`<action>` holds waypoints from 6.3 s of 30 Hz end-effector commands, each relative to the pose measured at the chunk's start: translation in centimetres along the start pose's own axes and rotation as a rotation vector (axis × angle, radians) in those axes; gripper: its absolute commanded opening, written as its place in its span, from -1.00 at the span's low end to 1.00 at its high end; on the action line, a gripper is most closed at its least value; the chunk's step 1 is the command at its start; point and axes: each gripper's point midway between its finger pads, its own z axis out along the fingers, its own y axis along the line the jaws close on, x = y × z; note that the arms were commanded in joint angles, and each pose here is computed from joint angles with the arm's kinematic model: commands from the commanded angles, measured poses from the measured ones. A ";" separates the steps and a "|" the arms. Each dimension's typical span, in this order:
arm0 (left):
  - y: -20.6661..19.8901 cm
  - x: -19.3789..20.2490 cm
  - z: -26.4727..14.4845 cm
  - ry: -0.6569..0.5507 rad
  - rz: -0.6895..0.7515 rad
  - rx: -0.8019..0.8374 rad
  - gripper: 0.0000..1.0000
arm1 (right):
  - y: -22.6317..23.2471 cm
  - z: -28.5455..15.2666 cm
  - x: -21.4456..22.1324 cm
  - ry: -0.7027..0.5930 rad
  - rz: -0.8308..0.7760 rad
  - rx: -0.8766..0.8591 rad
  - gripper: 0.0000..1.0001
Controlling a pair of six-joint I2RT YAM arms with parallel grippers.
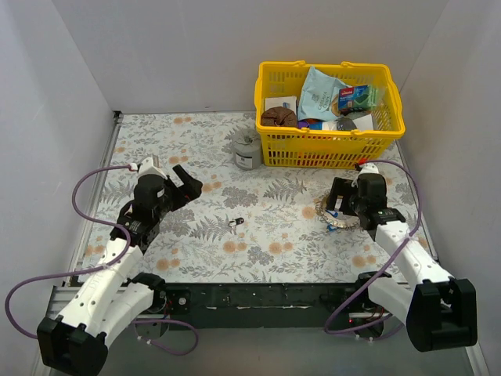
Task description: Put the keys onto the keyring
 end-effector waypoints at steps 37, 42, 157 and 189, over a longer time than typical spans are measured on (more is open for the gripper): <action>-6.0 3.6 3.3 0.271 0.023 0.273 0.96 | 22.5 -2.8 4.8 0.297 -0.254 -0.472 0.65; -7.0 6.4 3.2 0.354 -0.019 0.326 0.96 | 18.7 -3.0 4.7 0.239 -0.194 -0.416 0.66; -7.6 22.0 10.9 0.701 0.248 -0.014 -0.50 | 16.6 2.2 9.6 0.547 0.012 -0.464 0.38; -7.3 25.6 5.9 0.783 0.200 0.007 -0.51 | 19.6 4.6 6.5 0.528 -0.039 -0.513 0.39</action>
